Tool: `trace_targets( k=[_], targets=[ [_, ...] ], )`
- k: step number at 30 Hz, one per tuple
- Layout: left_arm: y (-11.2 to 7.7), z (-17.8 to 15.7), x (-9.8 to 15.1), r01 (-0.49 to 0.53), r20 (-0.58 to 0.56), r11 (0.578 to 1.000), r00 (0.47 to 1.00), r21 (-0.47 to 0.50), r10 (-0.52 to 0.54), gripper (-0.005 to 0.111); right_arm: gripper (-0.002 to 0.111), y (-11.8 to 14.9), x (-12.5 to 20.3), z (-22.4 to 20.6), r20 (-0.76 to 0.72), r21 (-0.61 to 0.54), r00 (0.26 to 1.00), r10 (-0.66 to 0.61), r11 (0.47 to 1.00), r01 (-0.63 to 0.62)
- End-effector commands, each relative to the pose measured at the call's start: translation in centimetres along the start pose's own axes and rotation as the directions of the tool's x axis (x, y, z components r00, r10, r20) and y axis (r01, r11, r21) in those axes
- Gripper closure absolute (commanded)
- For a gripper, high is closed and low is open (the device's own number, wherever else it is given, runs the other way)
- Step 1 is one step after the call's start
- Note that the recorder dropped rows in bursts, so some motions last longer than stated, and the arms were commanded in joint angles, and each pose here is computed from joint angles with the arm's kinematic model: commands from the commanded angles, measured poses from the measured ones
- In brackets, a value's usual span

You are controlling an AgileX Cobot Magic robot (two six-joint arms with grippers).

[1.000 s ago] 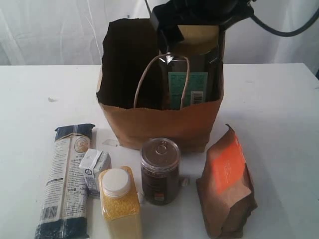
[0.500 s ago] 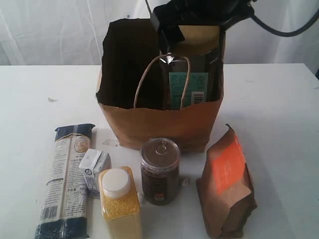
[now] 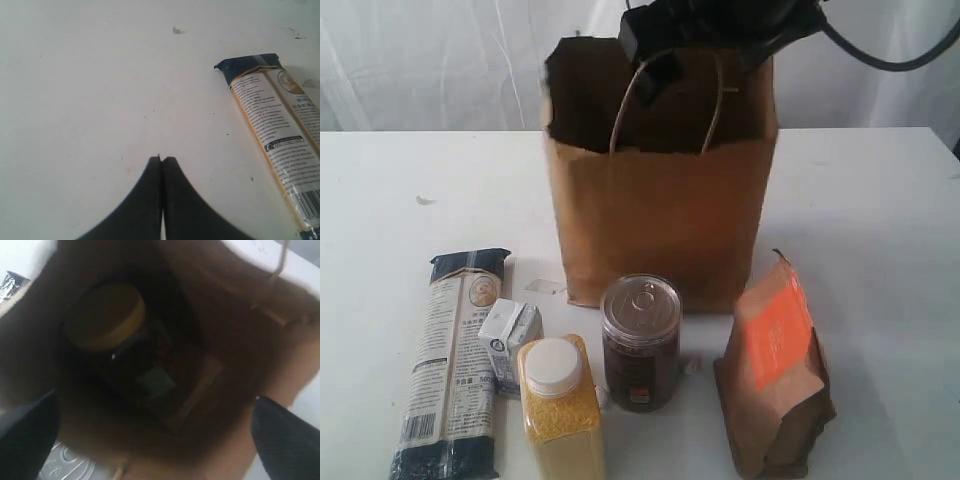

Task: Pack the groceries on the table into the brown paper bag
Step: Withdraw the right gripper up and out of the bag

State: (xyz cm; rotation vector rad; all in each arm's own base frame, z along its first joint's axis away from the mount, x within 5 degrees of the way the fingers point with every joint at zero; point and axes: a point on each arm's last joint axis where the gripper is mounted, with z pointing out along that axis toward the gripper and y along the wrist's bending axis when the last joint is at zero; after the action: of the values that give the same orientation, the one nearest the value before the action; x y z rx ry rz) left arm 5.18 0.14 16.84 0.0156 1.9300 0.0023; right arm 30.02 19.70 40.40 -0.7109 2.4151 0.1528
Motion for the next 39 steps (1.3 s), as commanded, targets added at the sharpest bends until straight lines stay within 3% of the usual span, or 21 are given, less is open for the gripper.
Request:
trace_targets(
  k=[1,8,18,30,33,36,39],
  targets=[
    [0.0,0.1,0.2,-0.007,-0.002,1.000,1.000,-0.002,0.007,0.107,0.012,-0.1,-0.2,-0.3,0.018,0.002,1.000,-0.009,1.000,0.009],
    [0.0,0.1,0.2,-0.007,-0.002,1.000,1.000,-0.002,0.007,0.107,0.012,-0.2,-0.2,-0.9,0.035,0.002,0.999,-0.008,1.000,0.008],
    [0.0,0.1,0.2,-0.007,-0.002,1.000,1.000,-0.002,0.007,0.107,0.012,-0.6,1.5,-7.9,0.128,-0.009,0.992,0.008,1.000,-0.006],
    [0.0,0.1,0.2,-0.007,-0.002,1.000,1.000,-0.002,0.007,0.107,0.012,0.1,5.1,-6.6,0.033,-0.072,0.999,-0.025,0.997,0.027],
    [0.0,0.1,0.2,-0.007,-0.002,1.000,1.000,-0.002,0.007,0.107,0.012,0.0,6.2,-8.0,0.061,-0.065,0.989,-0.133,0.988,0.137],
    [0.0,0.1,0.2,-0.007,-0.002,1.000,1.000,-0.002,0.007,0.107,0.012,0.0,8.1,-8.2,0.037,-0.064,0.941,-0.336,0.939,0.337],
    [0.0,0.1,0.2,-0.007,-0.002,1.000,1.000,-0.002,0.007,0.107,0.012,0.0,9.1,-7.6,0.025,-0.069,0.910,-0.414,0.907,0.415]
  ],
)
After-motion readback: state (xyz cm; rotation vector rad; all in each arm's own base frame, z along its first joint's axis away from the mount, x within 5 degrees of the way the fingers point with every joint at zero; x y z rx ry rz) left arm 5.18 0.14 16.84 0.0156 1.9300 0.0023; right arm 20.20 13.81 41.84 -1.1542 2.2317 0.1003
